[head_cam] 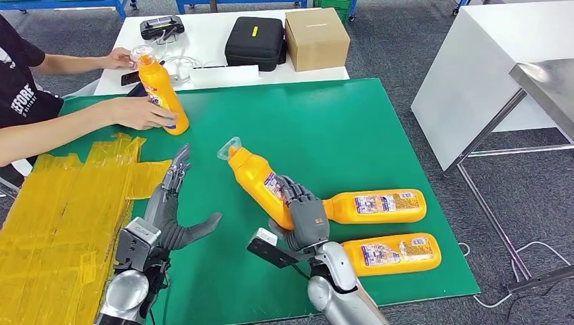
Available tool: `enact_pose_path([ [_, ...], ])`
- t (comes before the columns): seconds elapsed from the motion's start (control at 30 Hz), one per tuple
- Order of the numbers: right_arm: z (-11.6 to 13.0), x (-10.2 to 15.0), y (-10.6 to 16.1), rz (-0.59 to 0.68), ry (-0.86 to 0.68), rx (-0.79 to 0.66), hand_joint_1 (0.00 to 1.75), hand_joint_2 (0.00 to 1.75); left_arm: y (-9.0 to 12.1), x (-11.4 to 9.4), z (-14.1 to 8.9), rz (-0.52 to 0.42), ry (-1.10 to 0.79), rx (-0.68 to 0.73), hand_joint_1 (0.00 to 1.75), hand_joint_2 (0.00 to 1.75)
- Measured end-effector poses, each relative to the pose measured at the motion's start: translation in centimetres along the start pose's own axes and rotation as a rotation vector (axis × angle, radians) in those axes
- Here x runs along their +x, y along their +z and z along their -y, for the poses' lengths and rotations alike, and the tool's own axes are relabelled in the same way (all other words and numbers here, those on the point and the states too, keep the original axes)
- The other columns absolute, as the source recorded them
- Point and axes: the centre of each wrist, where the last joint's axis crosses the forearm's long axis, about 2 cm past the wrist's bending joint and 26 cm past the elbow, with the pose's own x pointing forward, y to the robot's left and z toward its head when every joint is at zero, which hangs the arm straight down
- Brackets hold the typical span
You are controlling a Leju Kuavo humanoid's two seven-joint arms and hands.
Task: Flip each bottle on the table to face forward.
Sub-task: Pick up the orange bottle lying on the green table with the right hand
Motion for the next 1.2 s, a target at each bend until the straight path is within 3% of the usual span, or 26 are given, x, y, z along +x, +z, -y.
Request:
enact_pose_path([
  [0.43,0.8,1.9,0.4,0.101,-0.169,-0.214,1.75,1.75,-0.3,-0.3,2.3,-0.105,0.226,-0.110,0.00,1.75],
  [0.97,0.7,2.6,0.3,0.127,-0.177,-0.231,1.75,1.75,-0.5,-0.9,2.8,-0.144,0.285,-0.139,0.00,1.75],
  [1.2,-0.6,4.5,0.6,0.198,-0.186,-0.181,1.75,1.75,-0.5,-1.5,3.0,-0.162,0.414,-0.179,0.00,1.75],
])
